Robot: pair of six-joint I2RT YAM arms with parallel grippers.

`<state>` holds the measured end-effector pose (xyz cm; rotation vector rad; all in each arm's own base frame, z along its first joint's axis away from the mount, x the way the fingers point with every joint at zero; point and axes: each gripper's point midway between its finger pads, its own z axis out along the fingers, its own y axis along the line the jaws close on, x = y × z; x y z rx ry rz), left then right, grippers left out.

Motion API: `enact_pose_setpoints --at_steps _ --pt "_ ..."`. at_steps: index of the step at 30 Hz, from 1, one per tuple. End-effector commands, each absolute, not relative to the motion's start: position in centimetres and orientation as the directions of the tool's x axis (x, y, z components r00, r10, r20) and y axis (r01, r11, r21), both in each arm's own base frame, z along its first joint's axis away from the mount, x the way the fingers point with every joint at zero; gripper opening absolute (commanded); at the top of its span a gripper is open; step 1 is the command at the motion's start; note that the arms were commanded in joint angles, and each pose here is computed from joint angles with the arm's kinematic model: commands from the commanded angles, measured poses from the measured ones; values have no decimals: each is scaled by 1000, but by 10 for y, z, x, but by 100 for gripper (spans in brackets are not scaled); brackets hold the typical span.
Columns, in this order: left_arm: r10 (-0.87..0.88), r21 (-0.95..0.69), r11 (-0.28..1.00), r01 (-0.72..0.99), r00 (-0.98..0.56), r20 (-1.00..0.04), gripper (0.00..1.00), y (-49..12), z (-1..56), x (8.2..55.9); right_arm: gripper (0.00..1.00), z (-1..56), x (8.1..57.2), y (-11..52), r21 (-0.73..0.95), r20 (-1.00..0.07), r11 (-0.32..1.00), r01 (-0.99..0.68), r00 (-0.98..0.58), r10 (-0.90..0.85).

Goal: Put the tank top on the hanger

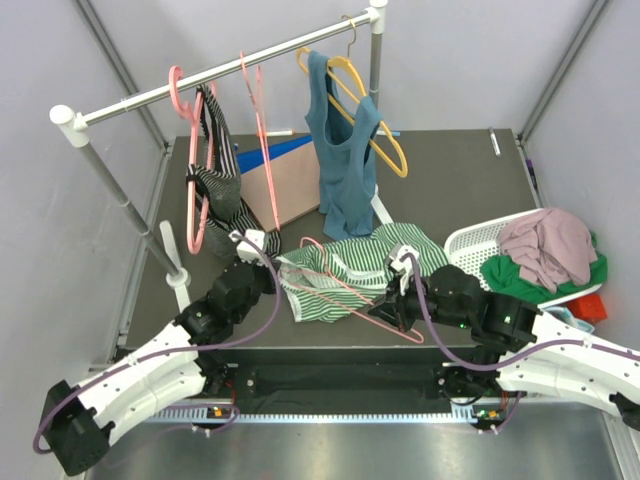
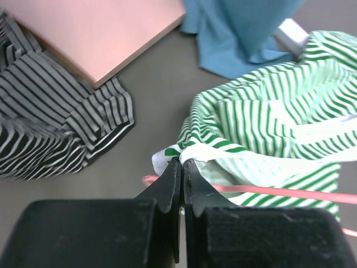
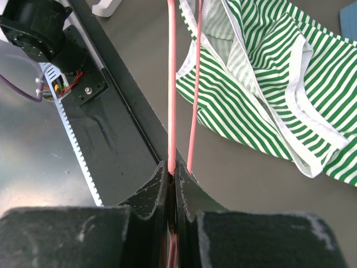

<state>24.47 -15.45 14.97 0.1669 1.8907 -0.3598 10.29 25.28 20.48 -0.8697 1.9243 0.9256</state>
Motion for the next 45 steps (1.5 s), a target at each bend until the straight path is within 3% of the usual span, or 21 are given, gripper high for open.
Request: enact_pose_setpoints --at_steps 1,11,17,24,31,45 --pt "-80 -192 892 409 -274 -958 0 -175 178 244 0 220 109 266 284 -911 468 -837 -387 -139" --pt "-59 -210 716 666 -241 -969 0 -222 207 220 0 221 126 266 289 -934 519 -805 -356 -33" --pt "-56 -201 686 699 -224 -973 0 -226 212 214 0 217 133 259 292 -936 557 -778 -351 0" --pt "-93 -212 821 530 -241 -966 0 -193 210 230 0 209 137 251 308 -930 596 -742 -366 24" --pt "-137 -228 867 442 -228 -964 3 -170 212 230 0 214 140 239 314 -930 626 -713 -363 54" --pt "-142 -242 779 578 -215 -966 16 -203 224 227 0 220 136 259 370 -924 550 -749 -360 130"
